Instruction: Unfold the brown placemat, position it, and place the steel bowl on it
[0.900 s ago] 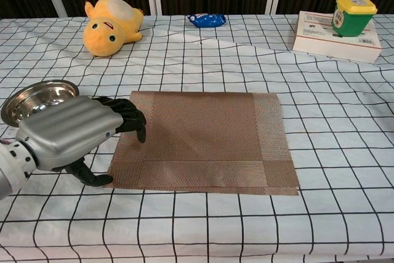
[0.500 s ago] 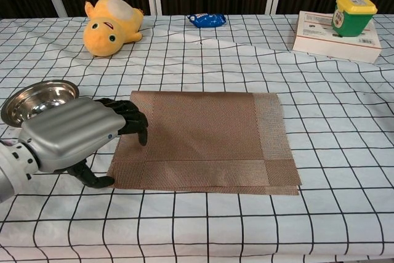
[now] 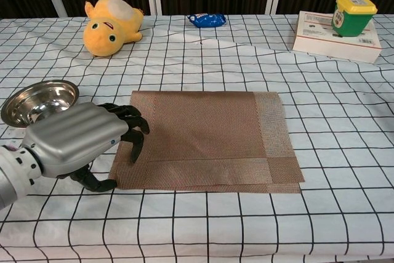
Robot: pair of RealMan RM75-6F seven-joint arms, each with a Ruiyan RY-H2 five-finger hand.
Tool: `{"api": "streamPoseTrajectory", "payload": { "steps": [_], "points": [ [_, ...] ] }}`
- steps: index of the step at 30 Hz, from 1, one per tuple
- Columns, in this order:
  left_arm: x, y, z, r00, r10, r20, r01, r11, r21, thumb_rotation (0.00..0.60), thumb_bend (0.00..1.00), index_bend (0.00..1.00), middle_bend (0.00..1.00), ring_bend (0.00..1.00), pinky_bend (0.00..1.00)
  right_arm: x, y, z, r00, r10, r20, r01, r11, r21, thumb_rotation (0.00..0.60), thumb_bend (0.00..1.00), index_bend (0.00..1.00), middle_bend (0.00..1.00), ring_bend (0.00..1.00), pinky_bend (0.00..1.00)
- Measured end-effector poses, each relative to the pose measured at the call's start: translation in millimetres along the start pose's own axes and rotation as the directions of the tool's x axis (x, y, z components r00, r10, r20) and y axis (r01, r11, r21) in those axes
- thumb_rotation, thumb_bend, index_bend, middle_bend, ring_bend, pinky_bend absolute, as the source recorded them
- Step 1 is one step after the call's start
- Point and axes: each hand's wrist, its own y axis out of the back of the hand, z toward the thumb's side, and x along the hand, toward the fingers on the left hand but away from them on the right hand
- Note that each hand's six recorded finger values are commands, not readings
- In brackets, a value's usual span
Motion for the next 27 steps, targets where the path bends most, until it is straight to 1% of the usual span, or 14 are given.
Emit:
{"api": "streamPoseTrajectory", "payload": {
  "steps": [11, 18, 27],
  "points": [
    [0.4, -0.8, 0.5, 1.0, -0.006, 0.003, 0.006, 1.0, -0.002, 0.6, 0.25, 0.5, 0.21, 0.08, 0.17, 0.0, -0.1, 0.1, 1.0, 0.001, 0.0, -0.001, 1.0, -0.001, 0.6, 0.06, 0.0, 0.0, 0.0, 0.16],
    [0.4, -1.8, 1.0, 1.0, -0.01, 0.005, 0.01, 1.0, -0.001, 0.6, 0.26, 0.49, 0.22, 0.08, 0.17, 0.0, -0.1, 0.2, 1.0, 0.002, 0.0, -0.002, 1.0, -0.003, 0.6, 0.06, 0.0, 0.0, 0.0, 0.16],
    [0.5, -3.4, 1.1, 1.0, -0.017, 0.006, 0.017, 1.0, 0.002, 0.6, 0.35, 0.53, 0.23, 0.08, 0.17, 0.1, -0.2, 0.4, 1.0, 0.003, 0.001, -0.003, 1.0, -0.005, 0.6, 0.06, 0.0, 0.0, 0.0, 0.16]
  ]
}}
